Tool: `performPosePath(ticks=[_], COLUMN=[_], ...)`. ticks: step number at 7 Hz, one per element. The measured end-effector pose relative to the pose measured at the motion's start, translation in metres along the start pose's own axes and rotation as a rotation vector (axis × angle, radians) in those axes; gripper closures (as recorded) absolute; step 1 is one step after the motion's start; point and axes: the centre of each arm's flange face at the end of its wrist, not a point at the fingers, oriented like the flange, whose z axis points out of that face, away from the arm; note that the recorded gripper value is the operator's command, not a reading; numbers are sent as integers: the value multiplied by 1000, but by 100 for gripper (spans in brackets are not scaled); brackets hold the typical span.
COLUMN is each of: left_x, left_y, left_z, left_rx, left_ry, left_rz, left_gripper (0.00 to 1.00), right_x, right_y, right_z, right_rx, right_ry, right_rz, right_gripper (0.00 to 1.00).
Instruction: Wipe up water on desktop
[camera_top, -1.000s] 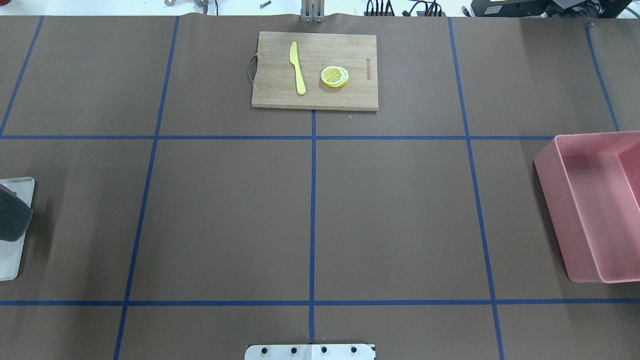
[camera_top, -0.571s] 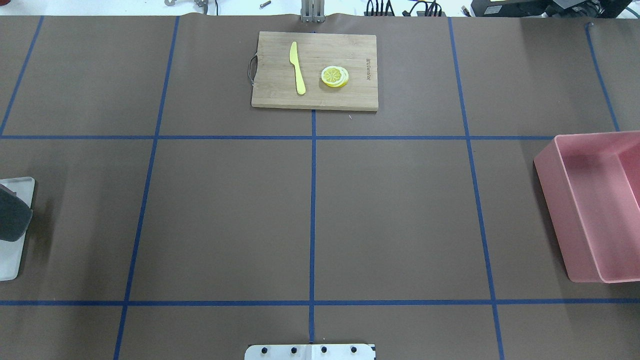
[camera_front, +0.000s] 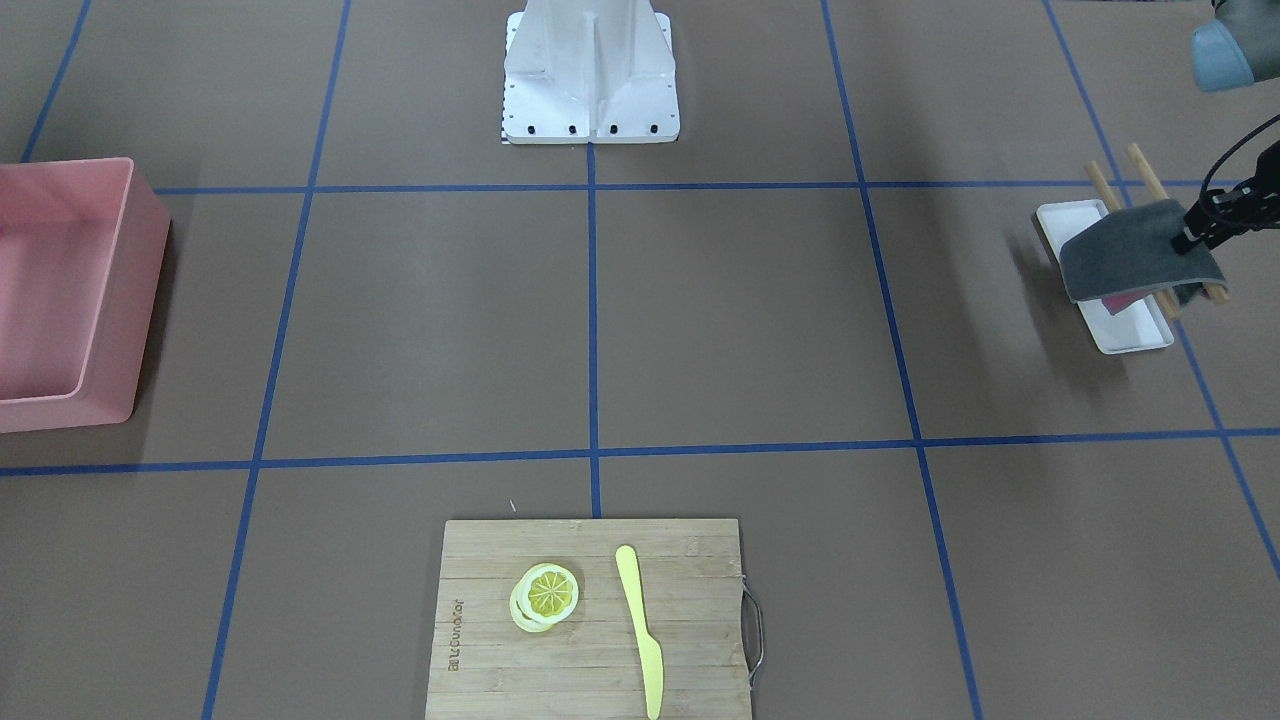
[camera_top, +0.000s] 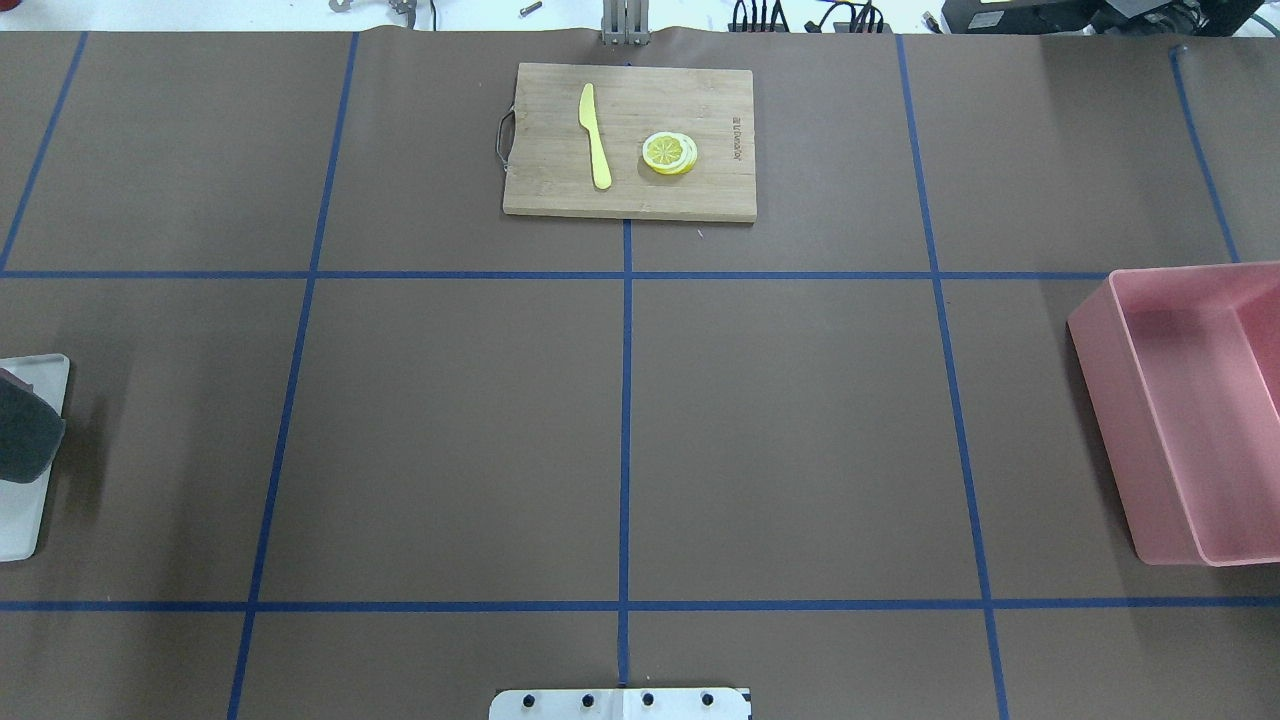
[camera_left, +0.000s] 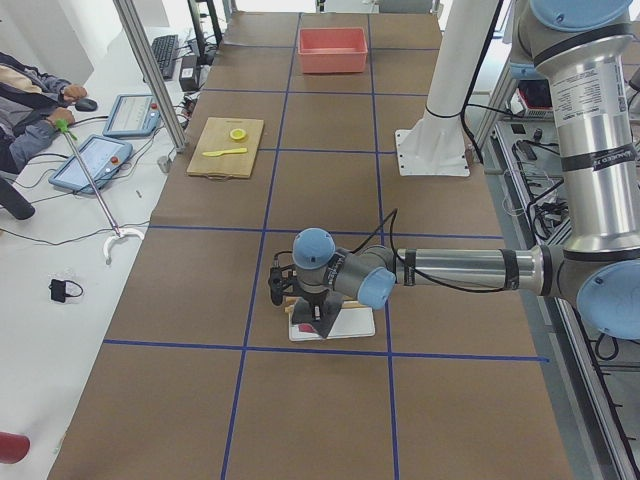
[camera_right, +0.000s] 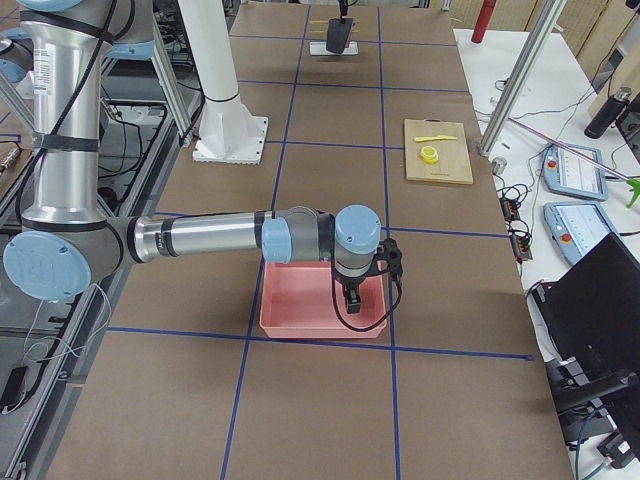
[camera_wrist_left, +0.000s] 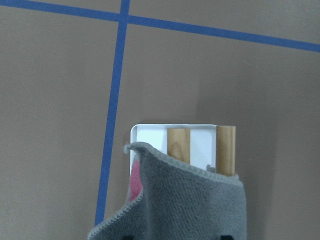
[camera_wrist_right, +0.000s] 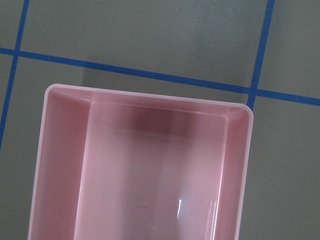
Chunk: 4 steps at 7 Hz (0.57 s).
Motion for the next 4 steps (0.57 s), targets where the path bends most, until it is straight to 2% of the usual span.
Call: performPosePath(ticks=[1,4], left_x=[1,8], left_y=[0,1], left_z=[0,-3], left_rx=[-2,-20], left_ry=[5,40], left_rz=[-2,-1], left_gripper=[100,100], right_x=[0,-1], right_y=[0,-1], right_z=[0,-1], right_rx=[0,2], right_ry=[0,-1], right_rz=[0,-3], right_gripper=[0,0])
